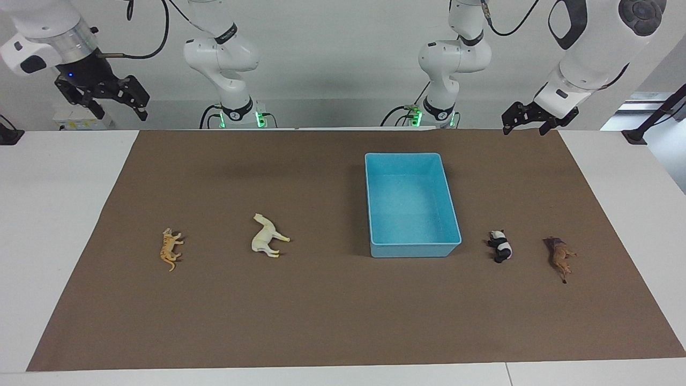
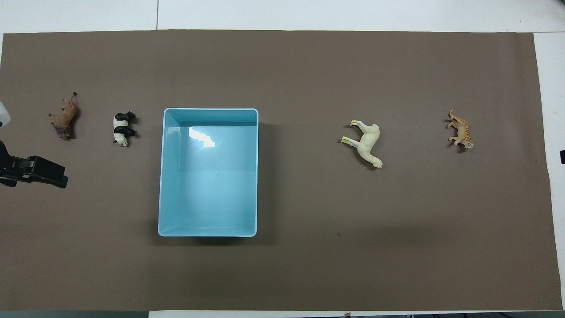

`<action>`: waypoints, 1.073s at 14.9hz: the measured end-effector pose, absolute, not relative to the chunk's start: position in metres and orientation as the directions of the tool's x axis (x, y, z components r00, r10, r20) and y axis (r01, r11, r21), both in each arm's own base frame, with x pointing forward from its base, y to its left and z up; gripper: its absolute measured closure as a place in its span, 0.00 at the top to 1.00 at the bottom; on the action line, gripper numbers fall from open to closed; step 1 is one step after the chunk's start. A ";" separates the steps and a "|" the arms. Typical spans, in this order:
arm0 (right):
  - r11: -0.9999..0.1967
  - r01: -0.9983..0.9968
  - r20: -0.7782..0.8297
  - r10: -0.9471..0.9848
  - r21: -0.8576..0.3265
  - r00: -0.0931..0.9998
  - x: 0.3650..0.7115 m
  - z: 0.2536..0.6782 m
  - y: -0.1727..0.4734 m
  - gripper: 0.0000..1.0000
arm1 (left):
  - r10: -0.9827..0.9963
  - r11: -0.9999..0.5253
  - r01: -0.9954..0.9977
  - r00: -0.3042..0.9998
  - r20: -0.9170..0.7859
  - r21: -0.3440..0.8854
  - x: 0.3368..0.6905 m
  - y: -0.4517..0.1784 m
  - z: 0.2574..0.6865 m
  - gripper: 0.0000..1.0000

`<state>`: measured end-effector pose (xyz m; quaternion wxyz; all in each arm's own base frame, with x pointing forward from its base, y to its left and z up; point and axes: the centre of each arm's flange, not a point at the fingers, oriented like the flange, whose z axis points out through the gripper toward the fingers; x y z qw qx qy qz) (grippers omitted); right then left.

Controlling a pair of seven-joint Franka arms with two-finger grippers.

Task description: Put all toys into storage box

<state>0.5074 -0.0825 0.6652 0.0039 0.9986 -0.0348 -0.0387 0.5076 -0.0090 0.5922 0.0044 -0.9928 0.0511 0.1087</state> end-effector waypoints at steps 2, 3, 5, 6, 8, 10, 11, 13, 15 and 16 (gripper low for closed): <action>-0.998 -0.069 -0.077 -0.070 0.010 0.995 0.507 0.665 -0.083 1.00 | -0.101 -0.995 -0.102 0.971 -0.216 0.002 0.508 -0.009 0.592 1.00; -0.998 -0.069 -0.077 -0.070 0.010 0.995 0.507 0.665 -0.083 1.00 | -0.101 -0.995 -0.102 0.971 -0.217 0.002 0.508 -0.009 0.592 1.00; -0.998 -0.069 -0.077 -0.070 0.010 0.995 0.507 0.665 -0.083 1.00 | -0.101 -0.995 -0.103 0.971 -0.217 0.003 0.508 -0.009 0.592 1.00; -0.998 -0.069 -0.077 -0.070 0.010 0.995 0.507 0.665 -0.083 1.00 | -0.102 -0.995 -0.104 0.971 -0.217 0.003 0.507 -0.010 0.592 1.00; -0.998 -0.069 -0.077 -0.070 0.010 0.995 0.507 0.665 -0.083 1.00 | -0.107 -0.994 -0.109 0.970 -0.217 0.004 0.507 -0.012 0.592 1.00; -0.997 -0.070 -0.092 -0.071 0.009 0.993 0.506 0.664 -0.083 1.00 | -0.108 -0.994 -0.110 0.970 -0.217 0.004 0.507 -0.013 0.592 1.00; -0.997 -0.074 -0.103 -0.074 0.008 0.992 0.504 0.663 -0.084 1.00 | -0.108 -0.994 -0.110 0.970 -0.216 0.004 0.507 -0.013 0.592 1.00; -0.996 -0.084 -0.103 -0.085 0.007 0.991 0.502 0.659 -0.090 1.00 | -0.109 -0.994 -0.111 0.980 -0.164 0.000 0.514 -0.013 0.595 1.00; -0.996 -0.088 -0.054 -0.089 0.009 0.995 0.507 0.643 -0.094 1.00 | -0.110 -0.994 -0.111 0.992 -0.069 -0.008 0.526 -0.013 0.594 1.00; -0.996 -0.087 -0.034 -0.088 0.010 0.996 0.510 0.627 -0.095 1.00 | -0.109 -0.994 -0.109 0.994 -0.031 -0.011 0.532 -0.012 0.589 1.00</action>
